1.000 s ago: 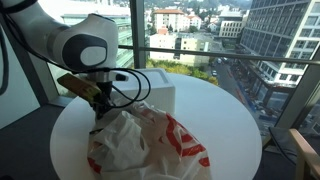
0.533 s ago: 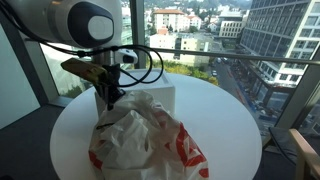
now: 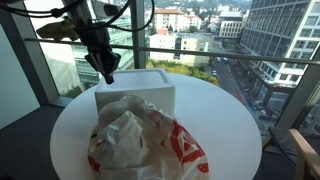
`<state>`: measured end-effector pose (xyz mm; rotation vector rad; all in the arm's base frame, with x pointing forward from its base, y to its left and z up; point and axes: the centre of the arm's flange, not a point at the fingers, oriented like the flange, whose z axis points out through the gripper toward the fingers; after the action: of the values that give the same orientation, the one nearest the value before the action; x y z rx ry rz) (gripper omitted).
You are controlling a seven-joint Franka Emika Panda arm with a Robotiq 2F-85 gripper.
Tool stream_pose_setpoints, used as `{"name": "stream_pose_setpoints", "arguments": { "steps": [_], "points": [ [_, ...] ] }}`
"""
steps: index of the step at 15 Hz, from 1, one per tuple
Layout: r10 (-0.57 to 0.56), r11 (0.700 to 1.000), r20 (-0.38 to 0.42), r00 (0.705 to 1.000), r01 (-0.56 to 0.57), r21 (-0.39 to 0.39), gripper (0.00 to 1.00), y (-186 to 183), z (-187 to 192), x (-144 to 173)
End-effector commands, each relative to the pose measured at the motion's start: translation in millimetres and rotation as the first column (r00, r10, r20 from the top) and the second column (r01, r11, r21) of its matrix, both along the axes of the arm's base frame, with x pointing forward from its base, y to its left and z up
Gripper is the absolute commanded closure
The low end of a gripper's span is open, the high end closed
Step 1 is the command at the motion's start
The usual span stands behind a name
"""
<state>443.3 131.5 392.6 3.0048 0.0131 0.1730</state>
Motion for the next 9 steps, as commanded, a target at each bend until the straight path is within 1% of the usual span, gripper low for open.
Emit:
{"name": "stream_pose_setpoints", "arguments": {
  "steps": [1,3,4,5,6,7,9],
  "points": [
    [0.006,0.999,-0.009,1.0,-0.006,0.036,0.95,12.5,-4.0,1.2],
    [0.005,0.997,-0.02,1.0,-0.003,0.082,0.95,18.4,-22.6,4.5],
    [0.0,0.997,-0.016,1.0,0.001,0.081,0.97,21.2,-31.7,6.0],
    [-0.012,0.997,-0.023,1.0,0.013,0.073,0.71,24.0,-37.0,6.1],
    [-0.017,0.999,-0.03,0.999,0.018,0.029,0.71,24.4,-37.6,4.0],
    [-0.021,1.0,-0.04,0.999,0.021,0.012,0.71,24.2,-39.3,2.4],
    [-0.045,0.998,-0.039,0.998,0.043,-0.041,0.56,22.9,-35.7,-2.7]
  ]
}}
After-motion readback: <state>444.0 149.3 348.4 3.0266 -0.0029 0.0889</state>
